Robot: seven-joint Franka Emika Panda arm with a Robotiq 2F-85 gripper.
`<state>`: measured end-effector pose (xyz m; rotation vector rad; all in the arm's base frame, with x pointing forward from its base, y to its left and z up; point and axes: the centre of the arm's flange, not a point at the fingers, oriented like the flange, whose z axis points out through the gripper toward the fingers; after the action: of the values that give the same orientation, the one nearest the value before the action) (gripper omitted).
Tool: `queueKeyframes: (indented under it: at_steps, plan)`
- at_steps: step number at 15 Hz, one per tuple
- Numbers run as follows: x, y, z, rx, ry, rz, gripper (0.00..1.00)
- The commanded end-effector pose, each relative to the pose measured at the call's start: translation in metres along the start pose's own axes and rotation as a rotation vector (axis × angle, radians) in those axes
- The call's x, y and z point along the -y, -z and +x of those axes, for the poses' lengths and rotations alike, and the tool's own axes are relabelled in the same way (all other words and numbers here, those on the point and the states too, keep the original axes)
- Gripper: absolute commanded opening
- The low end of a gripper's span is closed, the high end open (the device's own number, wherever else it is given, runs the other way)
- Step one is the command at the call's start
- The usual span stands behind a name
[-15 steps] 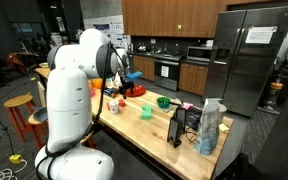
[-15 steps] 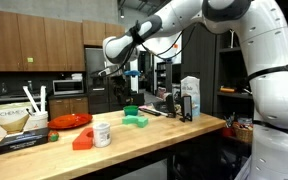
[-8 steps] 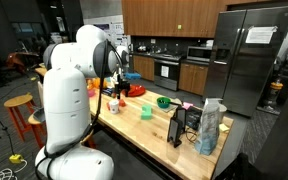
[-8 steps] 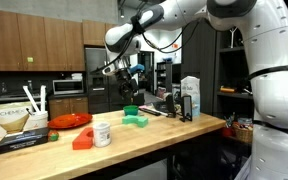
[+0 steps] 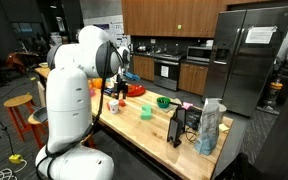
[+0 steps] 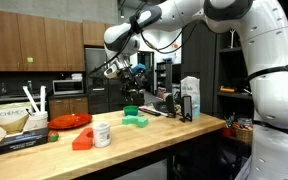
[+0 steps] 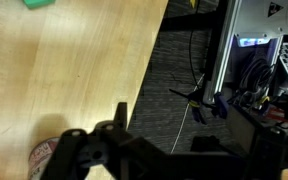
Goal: Push the white tin to left
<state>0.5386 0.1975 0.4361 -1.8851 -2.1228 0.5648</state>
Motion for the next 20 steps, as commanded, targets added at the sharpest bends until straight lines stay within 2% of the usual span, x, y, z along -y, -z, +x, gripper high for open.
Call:
queueKeyframes:
  at_steps: [1, 6, 9, 13, 20]
  plan:
    - [0.013, 0.001, 0.024, 0.003, 0.082, 0.042, 1.00]
    - [0.025, -0.008, 0.076, 0.050, 0.196, 0.054, 1.00]
    - [0.025, -0.015, 0.090, 0.077, 0.211, 0.048, 1.00]
    - [0.004, -0.028, 0.080, 0.089, 0.183, 0.089, 1.00]
    - [-0.021, -0.048, 0.067, 0.062, 0.159, 0.178, 1.00]
